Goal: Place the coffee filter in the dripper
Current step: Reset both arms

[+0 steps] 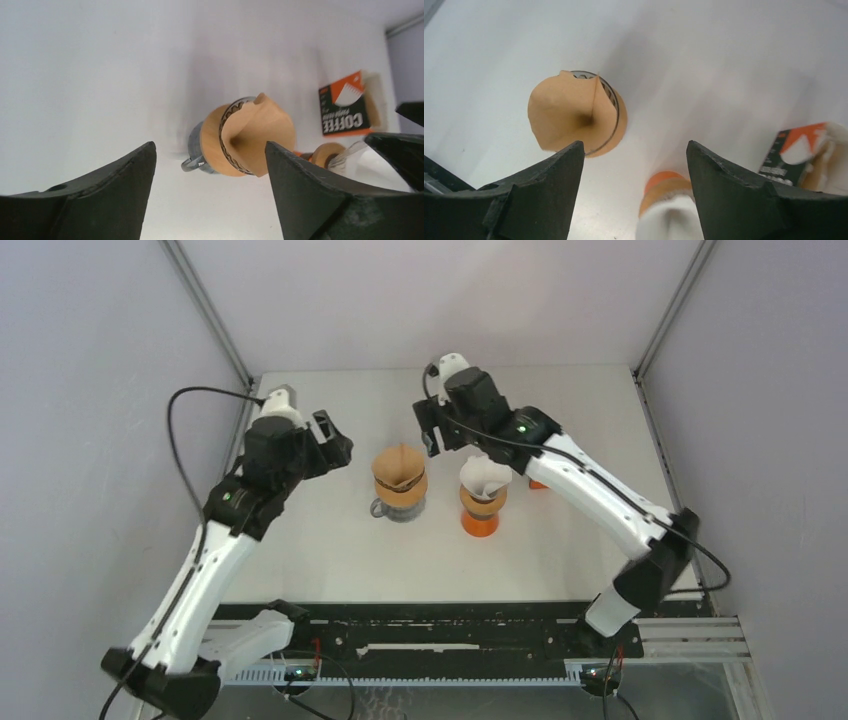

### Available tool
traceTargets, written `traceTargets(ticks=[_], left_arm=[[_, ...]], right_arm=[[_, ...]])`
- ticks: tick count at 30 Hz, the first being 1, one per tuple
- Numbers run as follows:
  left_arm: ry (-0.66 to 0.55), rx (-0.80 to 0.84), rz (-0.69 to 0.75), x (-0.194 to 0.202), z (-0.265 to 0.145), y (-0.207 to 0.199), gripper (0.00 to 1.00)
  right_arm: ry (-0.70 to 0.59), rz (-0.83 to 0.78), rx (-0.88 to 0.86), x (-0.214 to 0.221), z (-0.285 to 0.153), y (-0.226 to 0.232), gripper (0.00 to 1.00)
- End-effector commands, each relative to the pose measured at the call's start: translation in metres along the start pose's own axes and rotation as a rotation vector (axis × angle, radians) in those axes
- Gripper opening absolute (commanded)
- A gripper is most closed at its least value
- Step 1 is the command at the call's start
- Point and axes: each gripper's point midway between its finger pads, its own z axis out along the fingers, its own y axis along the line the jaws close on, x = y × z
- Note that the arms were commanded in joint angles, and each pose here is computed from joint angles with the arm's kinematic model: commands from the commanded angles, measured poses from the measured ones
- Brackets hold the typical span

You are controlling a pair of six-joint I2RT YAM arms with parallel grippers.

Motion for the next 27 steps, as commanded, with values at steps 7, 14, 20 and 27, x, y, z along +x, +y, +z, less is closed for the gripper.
traceTargets(ticks=[7,14,20,27], left_arm=[[-0.385,-0.125,0.005,-0.046,-0.105,0.057,0.99],[-0.537,-0.135,-0.034,-0.031,-0.149,0.089,1.0],[-0.62,-0.112,-0.1,-0.008,-0.168,0.109,1.0],[-0.638,-0.113,-0.148,0.018,-0.176,0.128,1.0]], right_arm=[[-0.385,0.096,0.25,-0.023,-0.122,-0.083,0.9],[-0.47,0.147,0.383,0.025,-0.174,-0.124,0.99],[-0.535,0.207,0.436,0.069,-0.209,-0.144,1.0],[-0.551,0.25,0.432,0.107,-0.227,-0.15,1.0]])
